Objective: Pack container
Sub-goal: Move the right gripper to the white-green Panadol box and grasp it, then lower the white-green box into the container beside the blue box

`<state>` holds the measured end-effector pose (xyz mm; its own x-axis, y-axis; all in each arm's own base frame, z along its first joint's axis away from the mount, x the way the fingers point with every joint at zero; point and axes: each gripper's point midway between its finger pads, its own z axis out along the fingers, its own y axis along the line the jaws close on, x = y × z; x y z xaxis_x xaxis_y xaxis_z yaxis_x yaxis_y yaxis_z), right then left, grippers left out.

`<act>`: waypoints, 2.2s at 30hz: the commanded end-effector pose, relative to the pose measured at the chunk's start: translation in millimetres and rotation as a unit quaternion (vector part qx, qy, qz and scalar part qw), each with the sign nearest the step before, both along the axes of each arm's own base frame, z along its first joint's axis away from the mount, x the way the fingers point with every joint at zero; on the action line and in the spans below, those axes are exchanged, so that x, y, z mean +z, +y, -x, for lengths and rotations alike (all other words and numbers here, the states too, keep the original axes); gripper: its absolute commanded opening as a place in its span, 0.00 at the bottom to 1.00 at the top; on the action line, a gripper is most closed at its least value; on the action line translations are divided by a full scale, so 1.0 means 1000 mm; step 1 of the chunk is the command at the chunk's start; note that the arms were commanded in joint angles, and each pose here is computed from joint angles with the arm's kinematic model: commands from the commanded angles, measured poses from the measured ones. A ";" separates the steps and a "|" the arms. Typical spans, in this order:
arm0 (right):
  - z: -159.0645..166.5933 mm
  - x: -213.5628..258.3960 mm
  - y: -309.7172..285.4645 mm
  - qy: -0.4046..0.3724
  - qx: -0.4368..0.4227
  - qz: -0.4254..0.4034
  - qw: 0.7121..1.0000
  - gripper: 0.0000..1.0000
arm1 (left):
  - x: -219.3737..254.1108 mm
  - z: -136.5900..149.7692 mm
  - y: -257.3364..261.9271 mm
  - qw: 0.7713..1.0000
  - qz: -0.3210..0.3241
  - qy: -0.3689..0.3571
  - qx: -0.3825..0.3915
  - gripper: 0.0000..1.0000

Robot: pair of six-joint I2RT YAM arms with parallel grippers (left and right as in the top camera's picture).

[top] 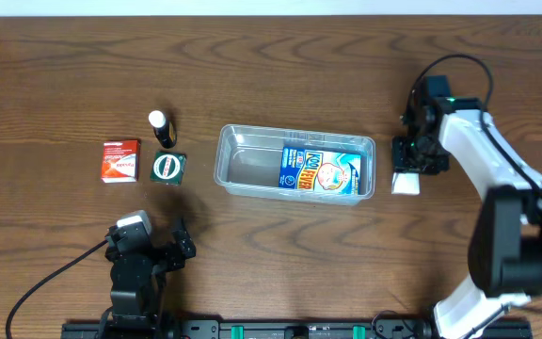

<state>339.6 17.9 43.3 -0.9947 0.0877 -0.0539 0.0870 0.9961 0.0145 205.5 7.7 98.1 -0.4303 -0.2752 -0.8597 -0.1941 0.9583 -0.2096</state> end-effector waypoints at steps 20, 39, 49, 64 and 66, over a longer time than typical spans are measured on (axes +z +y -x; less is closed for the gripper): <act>0.020 0.129 0.164 -0.233 0.560 0.048 0.793 0.24 | -0.006 0.000 0.001 1.000 -0.007 0.008 0.000 0.98; -0.008 0.042 0.141 -0.105 0.700 0.130 0.694 0.43 | -0.007 0.000 0.001 1.000 -0.007 0.008 0.000 0.98; -0.037 0.063 0.145 -0.170 0.628 0.160 0.742 0.66 | -0.006 0.000 0.001 1.000 -0.007 0.008 0.000 0.98; 0.006 0.110 0.104 -0.181 0.081 0.023 0.980 0.34 | -0.007 0.000 0.001 1.000 -0.007 0.008 0.000 0.98; 0.024 0.090 0.083 -0.123 -0.014 0.031 0.992 0.54 | -0.007 0.000 0.001 1.000 -0.007 0.008 0.000 0.98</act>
<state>323.8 122.4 156.0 -0.8773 -0.3059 -0.3698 -0.2833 0.9520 -0.1155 205.5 7.7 98.2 -0.4300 -0.2752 -0.8599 -0.1940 0.9583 -0.2097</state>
